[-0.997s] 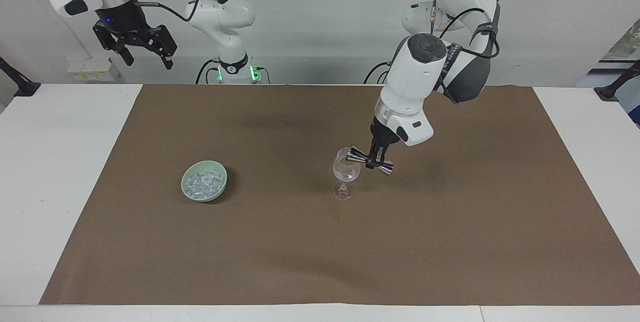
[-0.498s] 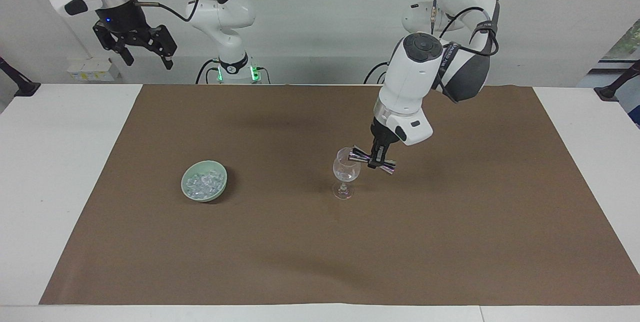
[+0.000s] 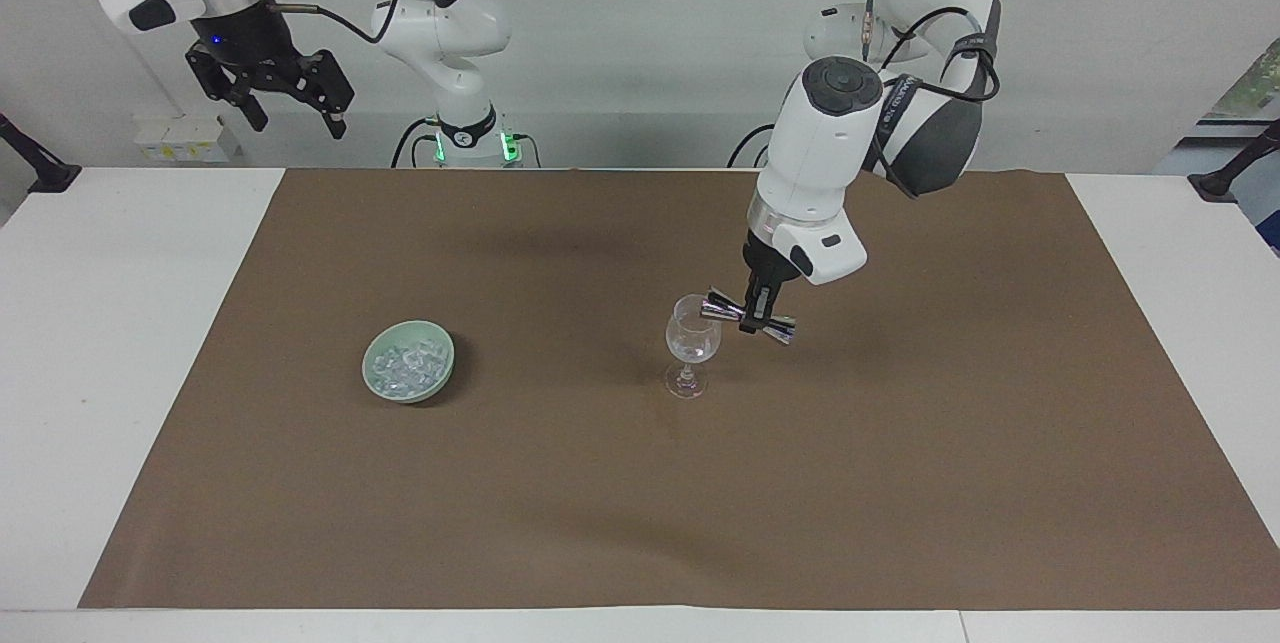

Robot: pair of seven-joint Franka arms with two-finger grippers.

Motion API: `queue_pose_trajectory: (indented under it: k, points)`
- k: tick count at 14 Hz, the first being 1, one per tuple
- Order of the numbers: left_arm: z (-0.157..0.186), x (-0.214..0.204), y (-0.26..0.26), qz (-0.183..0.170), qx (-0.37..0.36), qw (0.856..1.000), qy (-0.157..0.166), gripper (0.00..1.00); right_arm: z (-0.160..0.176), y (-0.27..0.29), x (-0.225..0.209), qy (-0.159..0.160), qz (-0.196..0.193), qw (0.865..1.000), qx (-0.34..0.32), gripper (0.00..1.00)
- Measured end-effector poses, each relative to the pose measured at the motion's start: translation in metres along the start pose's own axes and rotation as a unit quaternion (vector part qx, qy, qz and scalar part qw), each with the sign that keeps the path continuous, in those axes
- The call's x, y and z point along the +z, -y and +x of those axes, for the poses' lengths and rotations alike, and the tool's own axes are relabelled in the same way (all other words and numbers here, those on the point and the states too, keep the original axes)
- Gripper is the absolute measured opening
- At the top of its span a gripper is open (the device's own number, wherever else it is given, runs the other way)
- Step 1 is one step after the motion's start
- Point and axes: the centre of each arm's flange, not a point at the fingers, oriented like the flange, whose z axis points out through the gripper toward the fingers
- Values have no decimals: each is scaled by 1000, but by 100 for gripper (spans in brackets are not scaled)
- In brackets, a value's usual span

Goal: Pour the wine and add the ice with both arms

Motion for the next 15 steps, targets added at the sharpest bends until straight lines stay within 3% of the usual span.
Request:
queue_pose_trajectory:
  k: [7, 15]
  points:
    - [-6, -2, 1, -3, 8, 1000, -3, 22, 0, 0, 0, 0, 0, 1000, 0, 100]
    - [-6, -3, 0, -11, 19, 999, -28, 22, 0, 0, 0, 0, 0, 1000, 0, 100]
